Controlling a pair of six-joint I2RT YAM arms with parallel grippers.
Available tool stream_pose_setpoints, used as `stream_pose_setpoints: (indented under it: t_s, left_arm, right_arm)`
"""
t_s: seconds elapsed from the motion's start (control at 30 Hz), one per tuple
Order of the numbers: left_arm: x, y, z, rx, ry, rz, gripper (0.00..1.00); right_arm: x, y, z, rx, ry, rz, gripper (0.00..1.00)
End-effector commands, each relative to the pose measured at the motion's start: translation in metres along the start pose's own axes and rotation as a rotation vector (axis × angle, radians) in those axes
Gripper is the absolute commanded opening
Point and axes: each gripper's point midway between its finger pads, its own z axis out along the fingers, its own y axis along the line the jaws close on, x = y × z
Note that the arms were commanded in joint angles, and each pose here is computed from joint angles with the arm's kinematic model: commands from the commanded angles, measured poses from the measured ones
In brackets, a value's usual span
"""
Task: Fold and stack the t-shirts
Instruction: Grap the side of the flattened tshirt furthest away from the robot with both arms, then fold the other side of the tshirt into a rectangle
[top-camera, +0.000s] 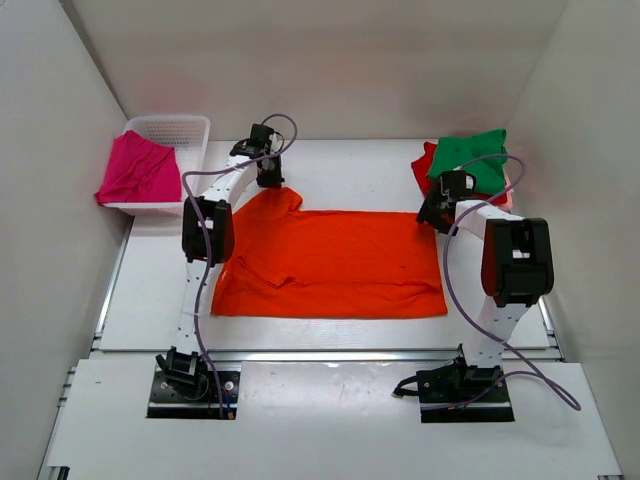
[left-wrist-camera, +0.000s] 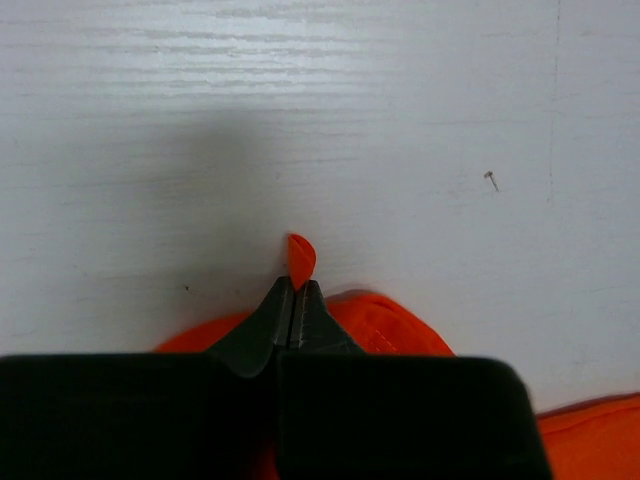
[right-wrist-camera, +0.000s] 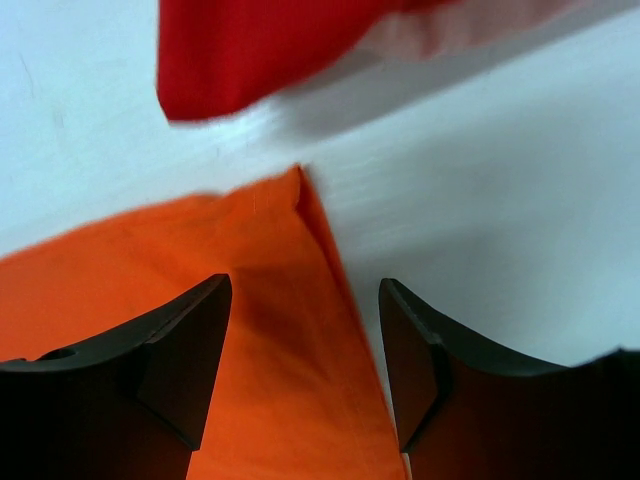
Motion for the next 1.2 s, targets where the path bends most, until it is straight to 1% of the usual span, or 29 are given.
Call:
stream_pose_setpoints:
  t_s: [0.0, 0.03, 0.07, 0.13, 0.17, 0.23, 0.27, 0.3, 0.33, 0.37, 0.4, 0.43, 0.5, 0.57, 0.6, 0.63, 0.67, 0.7, 0.77, 0.8, 0.83, 0.87, 0.9, 0.93, 0.97, 1.0, 1.17]
  left_arm:
    - [-0.011, -0.012, -0.027, 0.051, -0.026, 0.017, 0.00]
    - [-0.007, -0.014, -0.026, 0.057, -0.013, 0.023, 0.00]
    - [-0.007, -0.012, -0.028, 0.058, -0.013, 0.020, 0.00]
    - [-0.006, -0.011, -0.031, 0.061, -0.012, 0.012, 0.00]
    - [0.000, -0.007, -0.028, 0.055, 0.000, 0.007, 0.00]
    - [-0.001, -0.006, -0.031, 0.060, -0.008, 0.001, 0.00]
    - [-0.003, -0.006, -0.032, 0.065, -0.016, -0.002, 0.00]
    - [-0.001, -0.006, -0.033, 0.069, -0.012, -0.007, 0.00]
    - [-0.003, -0.005, -0.038, 0.070, -0.018, -0.003, 0.00]
    - [-0.002, -0.003, -0.039, 0.070, -0.018, -0.015, 0.00]
    - [-0.003, -0.003, -0.040, 0.072, -0.022, -0.018, 0.00]
    - [-0.005, 0.000, -0.043, 0.073, -0.026, -0.020, 0.00]
    - [-0.010, -0.001, -0.053, 0.082, -0.041, -0.026, 0.00]
    - [-0.016, -0.001, -0.066, 0.089, -0.049, -0.032, 0.00]
    - [-0.015, 0.005, -0.071, 0.080, -0.036, -0.037, 0.00]
    - [-0.011, 0.003, -0.079, 0.078, -0.020, -0.028, 0.00]
    - [-0.014, 0.003, -0.090, 0.081, -0.034, -0.015, 0.00]
    - [-0.010, 0.003, -0.090, 0.079, -0.030, -0.018, 0.00]
    - [0.002, 0.006, -0.110, 0.074, -0.039, -0.020, 0.00]
    - [0.015, 0.014, -0.109, 0.061, -0.024, -0.031, 0.00]
    - [0.005, 0.010, -0.126, 0.078, -0.076, -0.024, 0.00]
    - [0.014, 0.012, -0.135, 0.076, -0.071, -0.032, 0.00]
    - [0.025, 0.021, -0.135, 0.071, -0.059, -0.053, 0.00]
    - [0.024, 0.018, -0.146, 0.082, -0.073, -0.050, 0.00]
    - [0.027, 0.019, -0.155, 0.081, -0.082, -0.042, 0.00]
    - [0.037, 0.026, -0.157, 0.072, -0.066, -0.053, 0.00]
    - [0.068, 0.019, -0.183, 0.079, -0.048, -0.030, 0.00]
  right_arm:
    - [-0.029, 0.000, 0.010, 0.055, -0.094, 0.049, 0.58]
    - [-0.024, 0.000, 0.014, 0.060, -0.077, 0.054, 0.58]
    - [-0.031, 0.006, 0.014, 0.048, -0.090, 0.052, 0.57]
    - [-0.032, 0.005, 0.020, 0.051, -0.081, 0.060, 0.57]
    - [-0.035, 0.010, 0.019, 0.037, -0.087, 0.054, 0.56]
    - [-0.036, 0.010, 0.023, 0.031, -0.080, 0.054, 0.50]
    - [-0.036, 0.012, 0.024, 0.034, -0.080, 0.054, 0.45]
    - [-0.039, 0.011, 0.024, 0.028, -0.085, 0.044, 0.33]
    - [-0.036, 0.011, 0.027, 0.027, -0.071, 0.040, 0.27]
    - [-0.036, 0.011, 0.026, 0.031, -0.066, 0.038, 0.14]
    - [-0.039, 0.013, 0.026, 0.025, -0.075, 0.037, 0.04]
    - [-0.039, 0.015, 0.025, 0.018, -0.075, 0.023, 0.00]
    - [-0.045, 0.017, 0.026, 0.005, -0.097, -0.019, 0.00]
    - [-0.053, 0.027, 0.025, -0.050, -0.125, -0.055, 0.00]
    - [-0.056, 0.028, 0.025, -0.064, -0.129, -0.073, 0.00]
    - [-0.060, 0.032, 0.024, -0.083, -0.133, -0.092, 0.00]
    - [-0.062, 0.033, 0.024, -0.097, -0.133, -0.098, 0.00]
    - [-0.060, 0.029, 0.024, -0.094, -0.125, -0.110, 0.00]
    - [-0.062, 0.037, 0.019, -0.142, -0.137, -0.130, 0.00]
    - [-0.063, 0.039, 0.013, -0.168, -0.150, -0.138, 0.00]
    - [-0.053, 0.038, 0.014, -0.176, -0.133, -0.144, 0.00]
    - [-0.061, 0.043, 0.006, -0.203, -0.169, -0.149, 0.00]
    - [-0.059, 0.043, 0.002, -0.214, -0.175, -0.158, 0.00]
    - [-0.056, 0.042, 0.003, -0.215, -0.177, -0.167, 0.00]
    - [-0.062, 0.037, -0.002, -0.217, -0.191, -0.154, 0.00]
    - [-0.061, 0.031, -0.002, -0.208, -0.185, -0.162, 0.00]
    - [-0.052, 0.029, -0.012, -0.232, -0.172, -0.174, 0.00]
